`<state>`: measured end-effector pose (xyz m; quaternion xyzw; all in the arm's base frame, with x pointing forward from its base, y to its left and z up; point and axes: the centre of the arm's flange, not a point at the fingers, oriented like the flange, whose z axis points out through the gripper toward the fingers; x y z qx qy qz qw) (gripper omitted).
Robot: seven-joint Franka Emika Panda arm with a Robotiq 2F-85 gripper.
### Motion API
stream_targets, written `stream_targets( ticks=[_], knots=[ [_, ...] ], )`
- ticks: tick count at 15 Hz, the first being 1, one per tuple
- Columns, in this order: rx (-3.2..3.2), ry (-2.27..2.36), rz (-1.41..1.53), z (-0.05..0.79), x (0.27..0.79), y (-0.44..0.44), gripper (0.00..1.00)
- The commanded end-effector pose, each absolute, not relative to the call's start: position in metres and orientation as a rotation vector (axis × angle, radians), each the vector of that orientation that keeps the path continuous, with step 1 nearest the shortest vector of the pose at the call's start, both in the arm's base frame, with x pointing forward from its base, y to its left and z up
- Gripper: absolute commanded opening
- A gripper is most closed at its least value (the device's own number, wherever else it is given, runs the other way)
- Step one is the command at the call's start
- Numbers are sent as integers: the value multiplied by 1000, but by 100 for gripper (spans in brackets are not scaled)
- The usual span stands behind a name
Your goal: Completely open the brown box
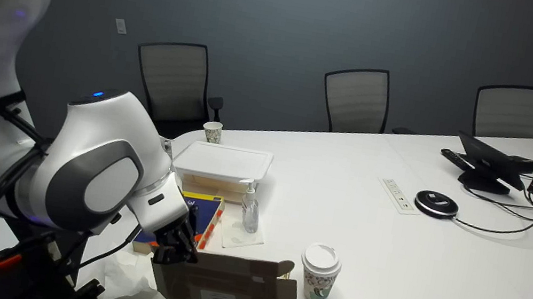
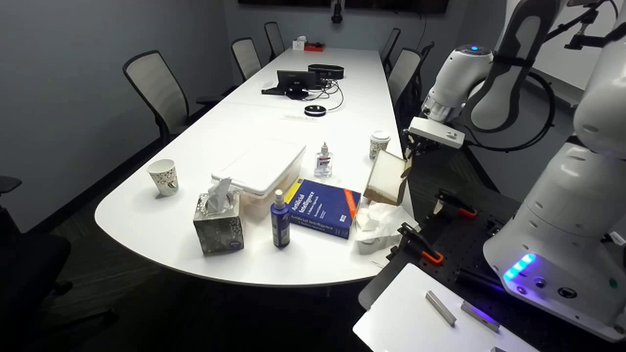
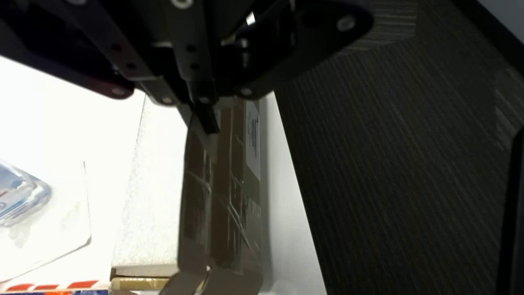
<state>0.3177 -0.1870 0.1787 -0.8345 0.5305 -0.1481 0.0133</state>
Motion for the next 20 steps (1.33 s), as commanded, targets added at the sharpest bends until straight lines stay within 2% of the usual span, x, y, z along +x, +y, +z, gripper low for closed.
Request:
stream_targets(
  ticks=[1,20],
  knots=[
    [-2547,1641,-504,174,288,-180,1],
    [-2538,1585,-576,192,291,-187,1]
  ],
)
